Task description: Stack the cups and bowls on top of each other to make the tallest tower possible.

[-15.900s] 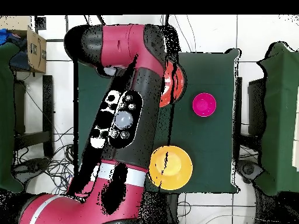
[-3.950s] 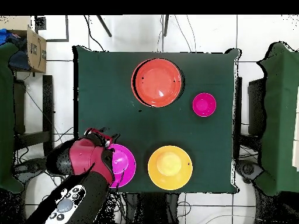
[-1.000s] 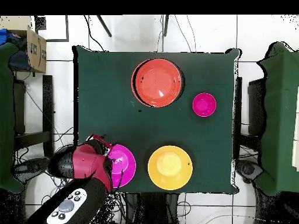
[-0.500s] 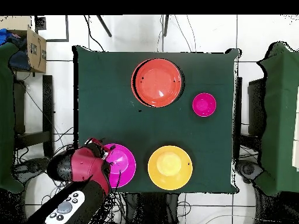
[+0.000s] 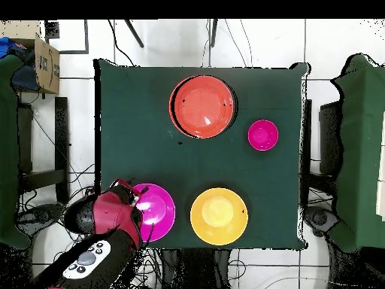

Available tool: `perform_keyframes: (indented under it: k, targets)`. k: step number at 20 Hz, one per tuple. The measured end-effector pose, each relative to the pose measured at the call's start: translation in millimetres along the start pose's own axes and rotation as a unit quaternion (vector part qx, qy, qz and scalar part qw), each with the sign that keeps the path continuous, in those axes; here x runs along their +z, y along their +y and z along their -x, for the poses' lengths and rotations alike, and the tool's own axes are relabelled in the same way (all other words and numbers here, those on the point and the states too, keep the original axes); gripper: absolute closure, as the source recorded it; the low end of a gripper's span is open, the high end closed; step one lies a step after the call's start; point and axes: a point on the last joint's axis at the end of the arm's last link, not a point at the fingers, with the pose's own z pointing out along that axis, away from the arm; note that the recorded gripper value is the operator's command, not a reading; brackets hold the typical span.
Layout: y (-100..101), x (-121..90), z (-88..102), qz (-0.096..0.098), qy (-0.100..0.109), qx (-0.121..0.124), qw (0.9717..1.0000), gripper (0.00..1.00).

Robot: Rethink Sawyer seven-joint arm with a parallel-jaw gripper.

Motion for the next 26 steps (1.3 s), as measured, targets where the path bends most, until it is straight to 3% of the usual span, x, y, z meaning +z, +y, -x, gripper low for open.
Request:
perform_keyframes:
  k: [8,9,23,26]
  targets:
    - [2,11,-4.6,0.001,-0.009,0.010,0.9999,0.00]
    - [3,10,-6.0,0.001,-0.009,0.013,0.9999,1.00]
    - [-4,4,-1.5,-0.004,-0.011,0.028,0.9995,1.00]
    - [-7,0,-0.6,-0.012,-0.009,0.027,0.9995,1.00]
